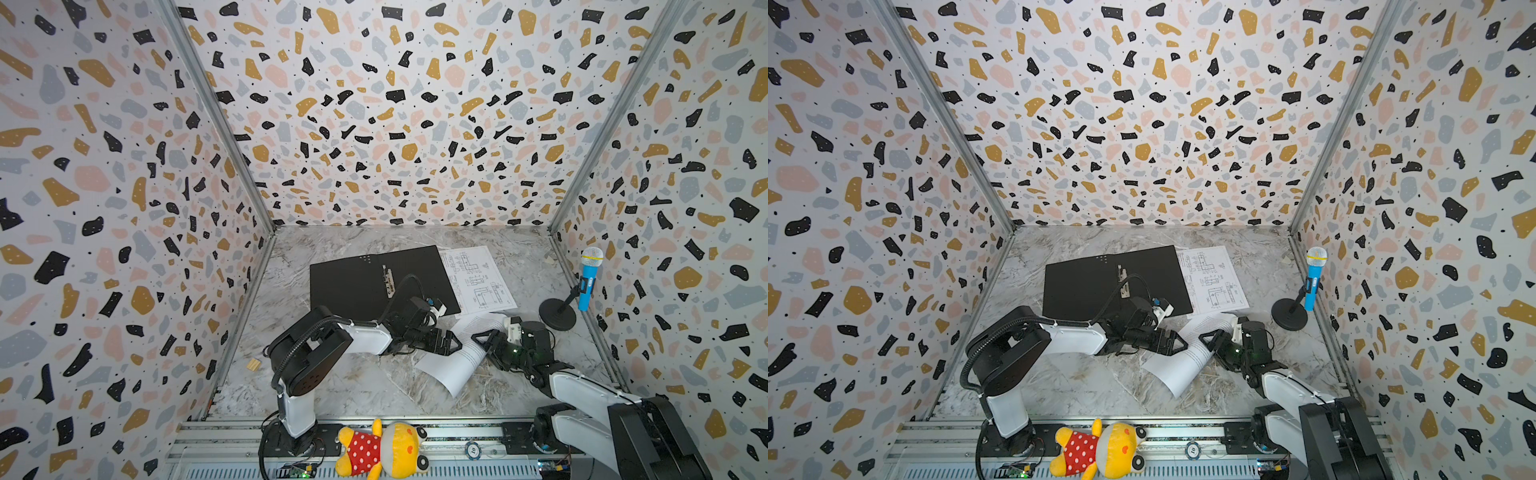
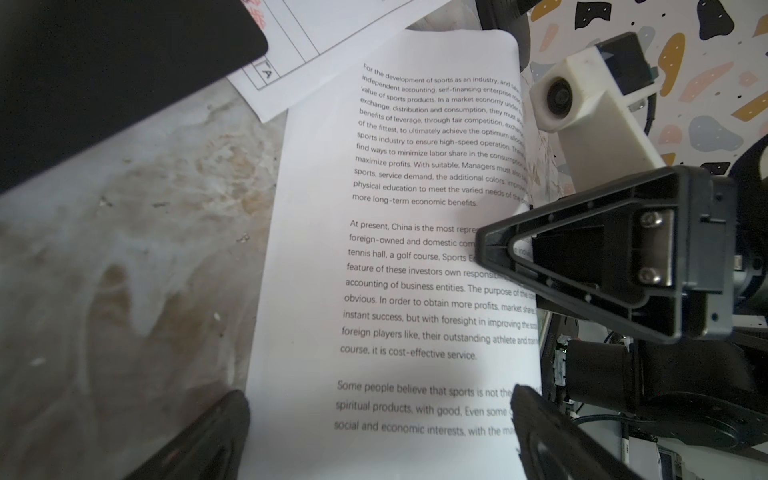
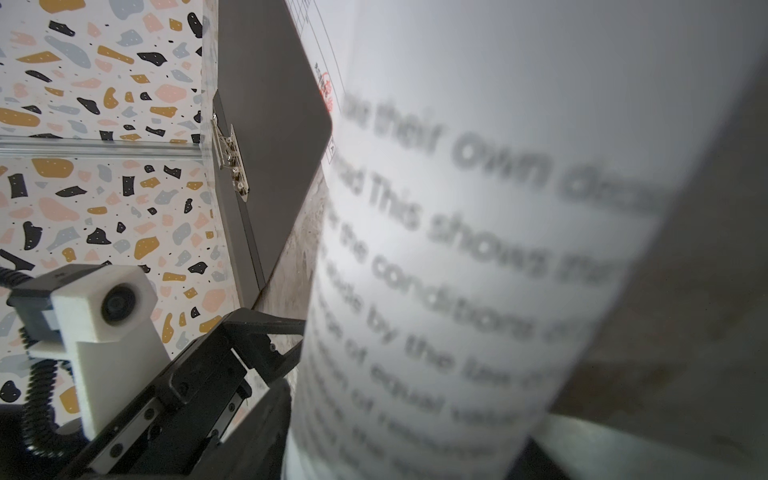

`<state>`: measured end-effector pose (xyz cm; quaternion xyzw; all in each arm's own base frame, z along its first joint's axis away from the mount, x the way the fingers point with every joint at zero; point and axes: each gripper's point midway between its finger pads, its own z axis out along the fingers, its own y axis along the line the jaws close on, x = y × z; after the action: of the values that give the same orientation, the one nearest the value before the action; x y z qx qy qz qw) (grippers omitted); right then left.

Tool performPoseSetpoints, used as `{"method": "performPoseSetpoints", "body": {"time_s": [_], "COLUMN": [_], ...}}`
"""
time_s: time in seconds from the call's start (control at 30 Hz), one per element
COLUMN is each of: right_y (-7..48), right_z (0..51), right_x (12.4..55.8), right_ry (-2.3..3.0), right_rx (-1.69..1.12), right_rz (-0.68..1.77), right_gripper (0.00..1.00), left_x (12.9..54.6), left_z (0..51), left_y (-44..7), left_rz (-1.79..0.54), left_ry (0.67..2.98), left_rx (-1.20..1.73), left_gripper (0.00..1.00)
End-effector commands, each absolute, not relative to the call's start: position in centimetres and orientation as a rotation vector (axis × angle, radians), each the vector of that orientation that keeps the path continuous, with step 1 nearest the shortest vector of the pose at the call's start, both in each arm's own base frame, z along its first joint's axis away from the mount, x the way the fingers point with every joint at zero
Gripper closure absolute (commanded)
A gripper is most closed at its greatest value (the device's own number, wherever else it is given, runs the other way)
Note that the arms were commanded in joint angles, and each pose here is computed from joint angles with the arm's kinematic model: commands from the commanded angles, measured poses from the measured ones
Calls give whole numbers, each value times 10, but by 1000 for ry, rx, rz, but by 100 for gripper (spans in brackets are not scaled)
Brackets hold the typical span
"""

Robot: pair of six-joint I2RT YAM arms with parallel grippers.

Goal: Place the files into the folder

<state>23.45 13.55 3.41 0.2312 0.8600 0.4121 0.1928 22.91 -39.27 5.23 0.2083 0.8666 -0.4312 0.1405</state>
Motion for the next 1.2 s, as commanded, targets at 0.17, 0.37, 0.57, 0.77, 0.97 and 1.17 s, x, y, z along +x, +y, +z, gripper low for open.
{"method": "performPoseSetpoints", "body": {"time_s": [0.17, 0.37, 0.57, 0.77, 0.97, 1.17], "right_y": [117, 114, 113, 114, 113, 114], "right_z": [-19, -20, -20, -20, -22, -15], "right_x": [188, 187, 187, 187, 185, 192], "right_ry": [2629, 2625, 2621, 2622, 2614, 2592], "right_rx": [813, 821, 814, 796, 798, 782], "right_rz": [980, 973, 974, 983, 990, 1001], "right_gripper": [42, 44, 45, 47, 46, 46], "left_x": [221, 223, 226, 229, 222, 203], "left_z": [42, 42, 49, 70, 87, 106], "left_y": [-388, -386, -381, -376, -363, -352], "left_rz": [-1234, -1210, -1179, -1176, -1217, -1347], "left_ry": [2539, 2543, 2534, 2492, 2476, 2455], "left_rx": [605, 599, 577, 534, 421, 226], "left_gripper": [0, 0, 0, 0, 0, 0]}}
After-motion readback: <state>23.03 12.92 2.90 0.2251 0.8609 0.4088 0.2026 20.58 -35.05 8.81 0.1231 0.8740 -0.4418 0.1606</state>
